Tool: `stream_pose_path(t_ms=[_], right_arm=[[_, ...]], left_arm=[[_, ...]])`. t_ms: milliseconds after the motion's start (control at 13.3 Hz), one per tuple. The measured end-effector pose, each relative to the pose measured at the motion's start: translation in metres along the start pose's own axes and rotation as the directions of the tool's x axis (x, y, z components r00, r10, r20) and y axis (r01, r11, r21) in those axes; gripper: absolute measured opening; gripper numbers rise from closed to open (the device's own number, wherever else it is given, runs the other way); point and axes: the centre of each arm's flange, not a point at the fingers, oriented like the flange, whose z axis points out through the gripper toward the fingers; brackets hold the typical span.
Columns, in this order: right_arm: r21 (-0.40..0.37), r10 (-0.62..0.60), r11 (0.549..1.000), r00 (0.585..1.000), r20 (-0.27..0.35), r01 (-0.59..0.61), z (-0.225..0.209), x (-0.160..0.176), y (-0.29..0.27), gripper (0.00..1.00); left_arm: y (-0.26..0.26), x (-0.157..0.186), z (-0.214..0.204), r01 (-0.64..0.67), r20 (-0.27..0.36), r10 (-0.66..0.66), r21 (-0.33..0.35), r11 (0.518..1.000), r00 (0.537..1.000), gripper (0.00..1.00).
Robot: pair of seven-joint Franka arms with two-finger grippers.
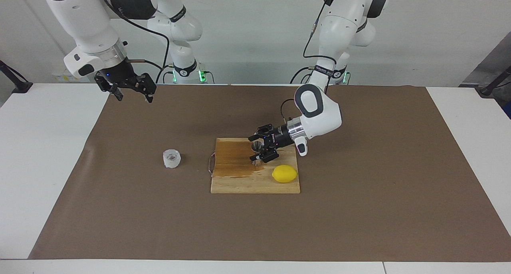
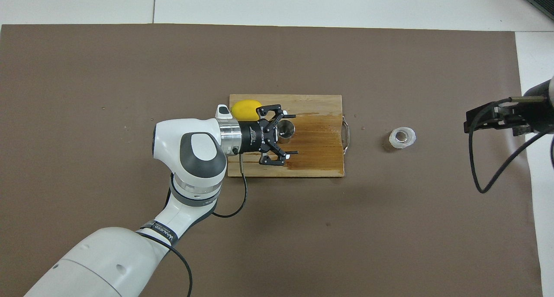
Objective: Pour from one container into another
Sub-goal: 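Lower the metal cup onto the board and open the left gripper, then withdraw the left gripper while the right gripper opens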
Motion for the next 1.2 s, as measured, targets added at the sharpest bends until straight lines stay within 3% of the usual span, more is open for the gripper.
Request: stream_pose_path(t_ms=[451, 676, 901, 1051, 1201], right_arm=[[0.001, 0.022, 1.0, 1.0, 0.001, -0.022, -0.002, -0.001, 0.011, 1.0], [0.005, 0.094, 0.996, 0.996, -0.001, -0.094, -0.004, -0.001, 0.051, 1.0], [0.003, 0.075, 0.997, 0.996, 0.039, -0.075, 0.0, -0.005, 0.054, 1.0], [0.019, -0.123, 0.992, 0.99, 0.071, 0.122, 0.003, -0.009, 0.046, 1.0], [0.038, -0.312, 0.95, 0.947, 0.072, 0.31, 0.006, -0.01, 0.047, 1.0]], left_arm=[[0.006, -0.025, -0.028, -0.163, -0.105, 0.171, 0.077, 0.984, 0.98, 1.0], [0.014, -0.038, -0.044, -0.297, -0.188, 0.324, 0.155, 0.942, 0.927, 1.0], [0.03, -0.054, -0.07, -0.445, -0.286, 0.506, 0.254, 0.859, 0.814, 1.0], [0.039, -0.065, -0.087, -0.534, -0.348, 0.64, 0.357, 0.766, 0.685, 1.0], [0.041, -0.074, -0.093, -0.578, -0.369, 0.74, 0.466, 0.67, 0.562, 1.0]])
